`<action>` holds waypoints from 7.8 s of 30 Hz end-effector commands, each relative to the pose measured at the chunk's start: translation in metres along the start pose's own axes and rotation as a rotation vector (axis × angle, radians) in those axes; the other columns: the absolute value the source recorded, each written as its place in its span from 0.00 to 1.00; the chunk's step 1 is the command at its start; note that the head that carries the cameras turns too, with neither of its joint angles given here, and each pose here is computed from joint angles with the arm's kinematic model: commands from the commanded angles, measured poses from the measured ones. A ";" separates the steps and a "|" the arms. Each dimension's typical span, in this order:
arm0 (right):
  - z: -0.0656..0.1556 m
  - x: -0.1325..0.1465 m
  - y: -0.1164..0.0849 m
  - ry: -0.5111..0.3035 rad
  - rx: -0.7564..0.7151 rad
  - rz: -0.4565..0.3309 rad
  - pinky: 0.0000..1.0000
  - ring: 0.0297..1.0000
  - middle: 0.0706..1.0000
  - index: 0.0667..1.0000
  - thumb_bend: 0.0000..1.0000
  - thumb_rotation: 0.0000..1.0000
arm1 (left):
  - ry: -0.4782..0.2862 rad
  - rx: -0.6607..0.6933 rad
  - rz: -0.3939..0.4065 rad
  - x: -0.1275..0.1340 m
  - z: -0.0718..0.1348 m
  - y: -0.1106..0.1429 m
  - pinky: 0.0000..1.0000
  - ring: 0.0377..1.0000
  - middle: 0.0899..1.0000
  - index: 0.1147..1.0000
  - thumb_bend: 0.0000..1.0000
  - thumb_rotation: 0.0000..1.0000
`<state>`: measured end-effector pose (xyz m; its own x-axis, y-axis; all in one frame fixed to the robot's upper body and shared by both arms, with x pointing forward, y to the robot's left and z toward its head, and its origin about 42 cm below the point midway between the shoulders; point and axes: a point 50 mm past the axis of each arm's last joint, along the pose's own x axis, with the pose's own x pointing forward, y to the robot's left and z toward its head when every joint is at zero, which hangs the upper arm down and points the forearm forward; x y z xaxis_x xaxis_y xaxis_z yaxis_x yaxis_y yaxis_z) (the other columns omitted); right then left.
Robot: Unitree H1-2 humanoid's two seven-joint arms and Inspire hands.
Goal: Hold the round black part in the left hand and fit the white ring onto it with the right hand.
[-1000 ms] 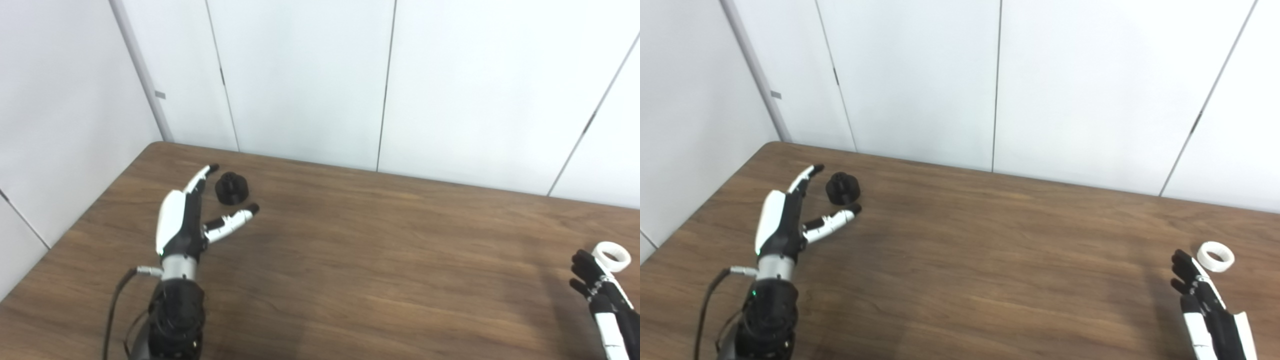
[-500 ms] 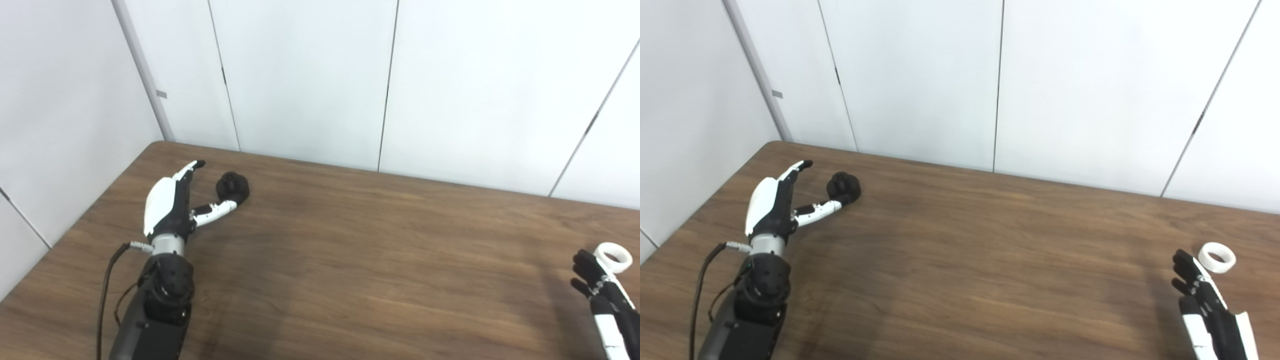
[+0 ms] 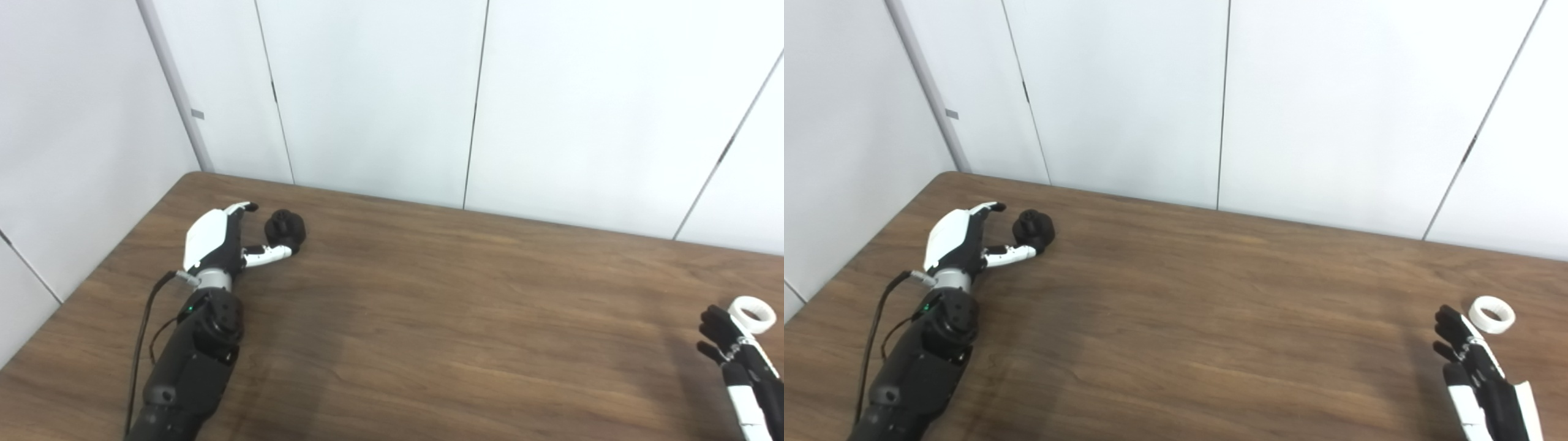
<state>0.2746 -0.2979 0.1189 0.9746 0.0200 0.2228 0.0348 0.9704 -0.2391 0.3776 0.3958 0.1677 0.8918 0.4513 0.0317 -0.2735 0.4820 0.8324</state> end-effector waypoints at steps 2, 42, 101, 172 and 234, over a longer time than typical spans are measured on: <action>-0.019 -0.020 0.008 0.068 0.034 -0.003 0.85 0.90 0.89 0.87 0.64 0.89 | -0.062 0.070 0.084 0.025 0.016 0.027 1.00 0.96 0.91 0.82 0.95 0.38; -0.016 -0.022 0.011 0.067 0.014 -0.006 0.86 0.90 0.89 0.87 0.65 0.89 | -0.010 0.009 -0.017 0.061 0.028 0.007 1.00 0.97 0.89 0.74 0.91 0.33; 0.000 -0.015 0.029 0.057 -0.006 -0.008 0.84 0.89 0.88 0.86 0.62 0.92 | -0.350 -0.079 -0.017 -0.031 0.093 -0.019 1.00 0.86 0.72 0.42 0.52 0.05; 0.086 0.054 -0.010 0.086 -0.337 -0.250 0.89 0.88 0.84 0.72 0.71 0.36 | -0.694 -0.012 -0.428 -0.201 0.082 -0.104 1.00 0.88 0.77 0.42 0.52 0.06; 0.057 0.185 -0.097 0.443 -0.922 -0.111 1.00 0.99 0.95 0.74 0.80 0.29 | -0.711 0.049 -0.450 -0.191 0.062 -0.083 1.00 0.85 0.73 0.42 0.52 0.05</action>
<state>0.4270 -0.3670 0.2021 0.9394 -0.3183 -0.1276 0.0274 0.4405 -0.8973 0.2551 0.2157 0.1258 0.9288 -0.3679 0.0438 0.1537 0.4902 0.8579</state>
